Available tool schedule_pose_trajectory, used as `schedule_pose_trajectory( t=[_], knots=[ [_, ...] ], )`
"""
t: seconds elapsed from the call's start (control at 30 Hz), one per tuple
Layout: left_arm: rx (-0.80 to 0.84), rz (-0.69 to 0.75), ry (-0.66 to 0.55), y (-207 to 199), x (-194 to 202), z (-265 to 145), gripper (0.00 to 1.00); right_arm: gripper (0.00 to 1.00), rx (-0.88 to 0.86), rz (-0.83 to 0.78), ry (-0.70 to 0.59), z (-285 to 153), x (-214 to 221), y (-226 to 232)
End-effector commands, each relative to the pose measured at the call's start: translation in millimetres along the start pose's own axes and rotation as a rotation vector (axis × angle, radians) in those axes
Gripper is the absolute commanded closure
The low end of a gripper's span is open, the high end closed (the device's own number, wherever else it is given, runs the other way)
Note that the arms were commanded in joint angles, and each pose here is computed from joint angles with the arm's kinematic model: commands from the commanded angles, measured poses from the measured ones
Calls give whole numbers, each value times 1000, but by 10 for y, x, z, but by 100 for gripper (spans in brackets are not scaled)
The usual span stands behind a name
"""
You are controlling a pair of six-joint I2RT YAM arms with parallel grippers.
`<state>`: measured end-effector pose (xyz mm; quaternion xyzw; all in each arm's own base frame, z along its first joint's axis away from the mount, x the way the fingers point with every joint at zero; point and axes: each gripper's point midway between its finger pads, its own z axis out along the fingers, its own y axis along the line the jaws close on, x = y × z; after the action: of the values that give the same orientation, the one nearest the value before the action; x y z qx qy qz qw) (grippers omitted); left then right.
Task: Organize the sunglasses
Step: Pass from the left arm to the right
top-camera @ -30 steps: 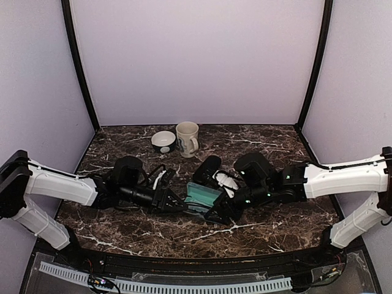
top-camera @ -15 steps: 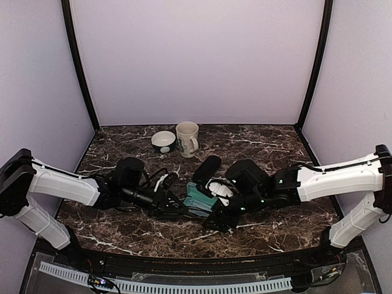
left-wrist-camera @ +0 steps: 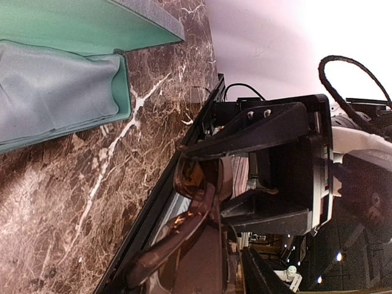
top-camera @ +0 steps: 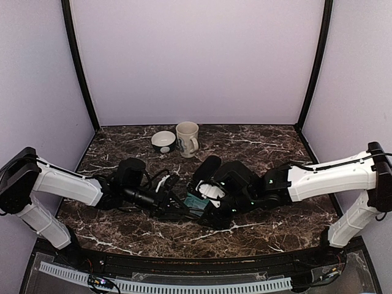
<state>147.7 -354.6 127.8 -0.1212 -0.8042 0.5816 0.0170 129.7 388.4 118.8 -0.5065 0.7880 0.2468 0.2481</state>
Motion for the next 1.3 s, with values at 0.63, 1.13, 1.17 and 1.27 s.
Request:
schedule_pose_trajectory(
  t=[0.63, 1.13, 1.17, 1.27],
  knots=[
    [46, -2, 25, -52, 20, 64, 100, 67, 81, -40, -42, -55, -176, -4],
    [38, -3, 19, -17, 19, 66, 72, 73, 98, -38, -23, -57, -59, -42],
    [35, -2, 19, -11, 21, 65, 70, 73, 98, -35, -25, -59, -56, -48],
    [30, -3, 19, 4, 31, 61, 62, 74, 95, -28, -25, -60, -36, -56]
  ],
)
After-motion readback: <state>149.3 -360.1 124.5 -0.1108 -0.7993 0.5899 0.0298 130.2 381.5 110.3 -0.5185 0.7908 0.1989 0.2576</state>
